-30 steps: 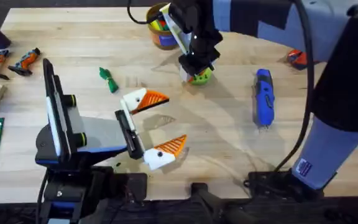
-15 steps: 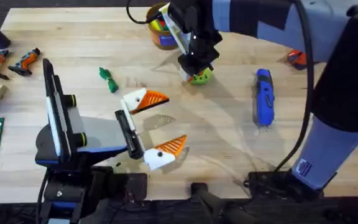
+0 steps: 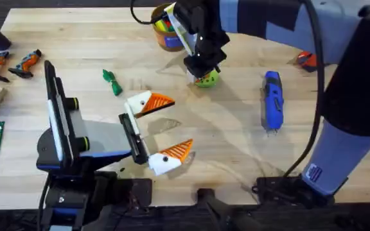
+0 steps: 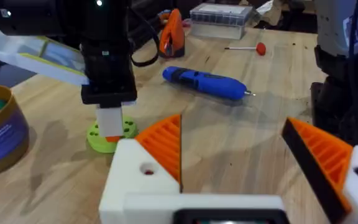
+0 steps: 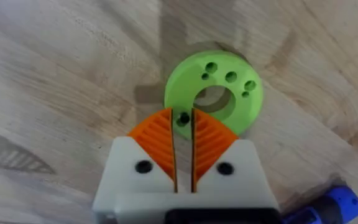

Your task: Pick up the gripper from the table and insert it into the empty holder that is missing its gripper. Then pick up a screw, insert it into the mounting hole, and use the screwdriver to tighten it. Finally, clean up the table by picking up the vegetable and placing it into the bucket.

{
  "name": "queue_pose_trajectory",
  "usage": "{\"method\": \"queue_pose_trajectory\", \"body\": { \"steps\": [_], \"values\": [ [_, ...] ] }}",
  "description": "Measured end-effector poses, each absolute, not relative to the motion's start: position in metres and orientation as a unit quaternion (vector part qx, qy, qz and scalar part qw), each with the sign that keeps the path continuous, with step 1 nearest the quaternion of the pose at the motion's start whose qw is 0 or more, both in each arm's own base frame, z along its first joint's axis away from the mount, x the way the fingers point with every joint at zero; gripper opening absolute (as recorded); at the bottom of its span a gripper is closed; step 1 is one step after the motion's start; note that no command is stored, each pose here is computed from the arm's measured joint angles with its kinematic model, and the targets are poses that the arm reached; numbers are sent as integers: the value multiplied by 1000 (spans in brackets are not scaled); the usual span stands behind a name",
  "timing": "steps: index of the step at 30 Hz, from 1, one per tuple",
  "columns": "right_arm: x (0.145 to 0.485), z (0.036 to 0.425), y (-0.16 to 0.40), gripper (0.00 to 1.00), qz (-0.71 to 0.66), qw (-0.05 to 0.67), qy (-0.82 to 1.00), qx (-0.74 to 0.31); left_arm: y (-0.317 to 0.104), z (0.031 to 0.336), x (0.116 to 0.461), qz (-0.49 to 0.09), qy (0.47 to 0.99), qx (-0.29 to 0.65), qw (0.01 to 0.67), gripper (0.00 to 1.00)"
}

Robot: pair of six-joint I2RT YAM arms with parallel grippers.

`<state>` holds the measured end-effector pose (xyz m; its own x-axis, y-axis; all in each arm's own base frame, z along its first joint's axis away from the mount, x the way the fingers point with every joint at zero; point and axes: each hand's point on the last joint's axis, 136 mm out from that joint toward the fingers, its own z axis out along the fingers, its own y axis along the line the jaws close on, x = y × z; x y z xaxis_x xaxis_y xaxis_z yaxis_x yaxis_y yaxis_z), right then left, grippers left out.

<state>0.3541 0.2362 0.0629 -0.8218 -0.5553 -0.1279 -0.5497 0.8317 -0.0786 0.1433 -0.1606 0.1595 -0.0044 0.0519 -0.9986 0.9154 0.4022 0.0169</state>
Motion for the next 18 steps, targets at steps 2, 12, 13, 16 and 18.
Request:
{"method": "queue_pose_trajectory", "body": {
  "steps": [2,12,13,16,18],
  "values": [
    [355,63,237,139,-19,74,954,-289,-161,160,143,-372,603,401,581,985],
    [354,63,236,106,-19,72,955,-288,-161,160,143,-372,603,401,581,985],
    [354,63,236,105,-19,72,955,-288,-161,160,143,-372,603,401,581,985],
    [354,63,236,103,-19,71,955,-288,-161,160,143,-372,603,401,581,985],
    [354,63,236,98,-19,71,955,-288,-161,160,143,-372,603,401,581,985]
  ]
}}
